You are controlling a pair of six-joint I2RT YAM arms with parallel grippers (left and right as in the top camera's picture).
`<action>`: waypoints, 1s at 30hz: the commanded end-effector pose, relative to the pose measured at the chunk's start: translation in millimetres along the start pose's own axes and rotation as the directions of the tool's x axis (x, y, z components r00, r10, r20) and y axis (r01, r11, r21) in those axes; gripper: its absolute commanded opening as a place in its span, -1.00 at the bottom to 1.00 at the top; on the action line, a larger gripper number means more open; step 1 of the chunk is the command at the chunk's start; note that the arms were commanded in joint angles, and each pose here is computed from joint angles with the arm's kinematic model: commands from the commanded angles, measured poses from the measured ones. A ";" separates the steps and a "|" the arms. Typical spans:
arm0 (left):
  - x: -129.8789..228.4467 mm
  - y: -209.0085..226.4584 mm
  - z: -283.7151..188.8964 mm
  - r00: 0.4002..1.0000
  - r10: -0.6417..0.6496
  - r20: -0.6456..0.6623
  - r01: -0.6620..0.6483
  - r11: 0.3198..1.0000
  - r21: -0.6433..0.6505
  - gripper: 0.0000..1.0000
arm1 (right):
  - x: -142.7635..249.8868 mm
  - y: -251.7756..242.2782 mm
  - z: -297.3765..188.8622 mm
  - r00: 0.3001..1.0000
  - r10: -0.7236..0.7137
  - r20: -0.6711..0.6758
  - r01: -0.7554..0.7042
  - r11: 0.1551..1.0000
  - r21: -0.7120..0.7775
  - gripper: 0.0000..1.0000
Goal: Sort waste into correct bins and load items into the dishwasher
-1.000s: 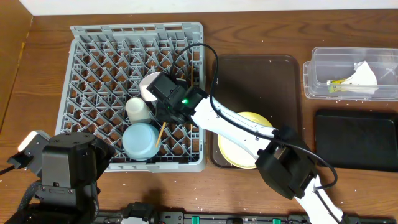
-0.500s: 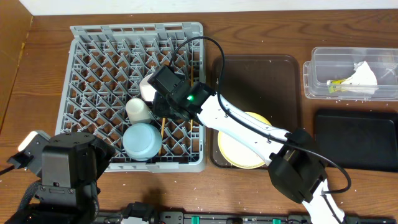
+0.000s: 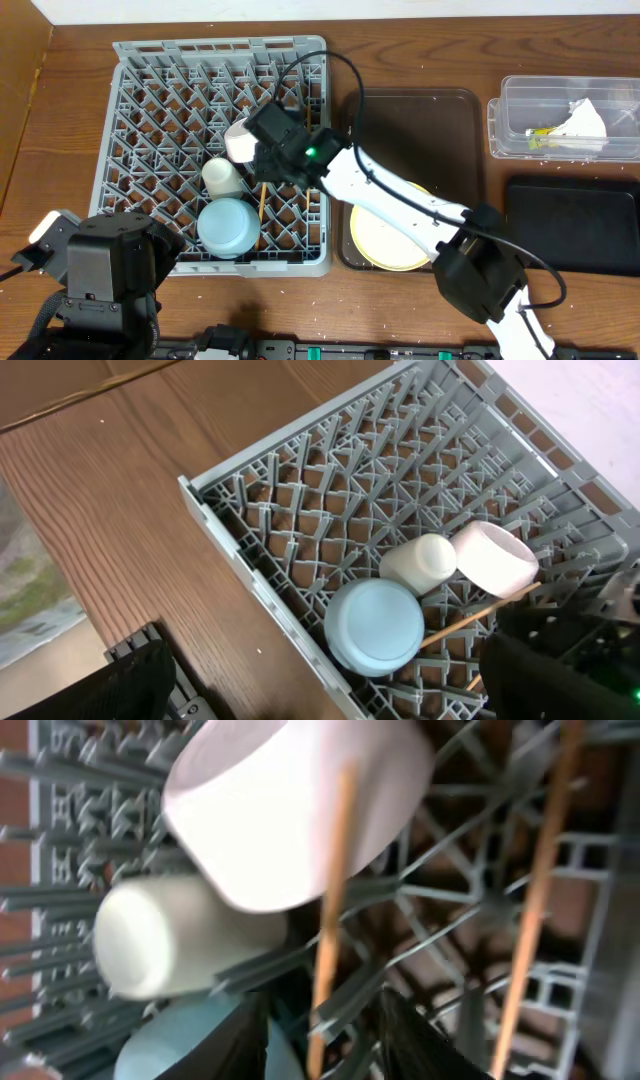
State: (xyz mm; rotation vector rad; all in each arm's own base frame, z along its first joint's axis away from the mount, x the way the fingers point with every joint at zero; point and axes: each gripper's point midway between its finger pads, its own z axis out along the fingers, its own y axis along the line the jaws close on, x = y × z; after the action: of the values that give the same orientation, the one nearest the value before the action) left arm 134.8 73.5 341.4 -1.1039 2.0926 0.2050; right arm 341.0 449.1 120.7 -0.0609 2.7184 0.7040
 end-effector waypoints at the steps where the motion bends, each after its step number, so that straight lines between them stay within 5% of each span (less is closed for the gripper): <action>1: -3.2 2.3 -1.5 1.000 -0.015 0.014 0.016 1.000 -0.008 0.96 | -23.8 -0.9 -9.7 0.997 -0.019 0.076 0.019 1.000 0.000 -0.35; 30: -3.2 2.3 -1.5 1.000 -0.015 0.014 0.016 1.000 -0.008 0.96 | 8.9 -5.5 47.0 0.999 0.002 0.050 -0.005 0.998 0.056 -0.48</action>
State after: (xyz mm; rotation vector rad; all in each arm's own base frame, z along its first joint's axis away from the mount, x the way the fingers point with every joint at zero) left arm 134.8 73.5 341.4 -1.1039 2.0926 0.2050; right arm 348.1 463.6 74.7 -0.0431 2.7008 0.6250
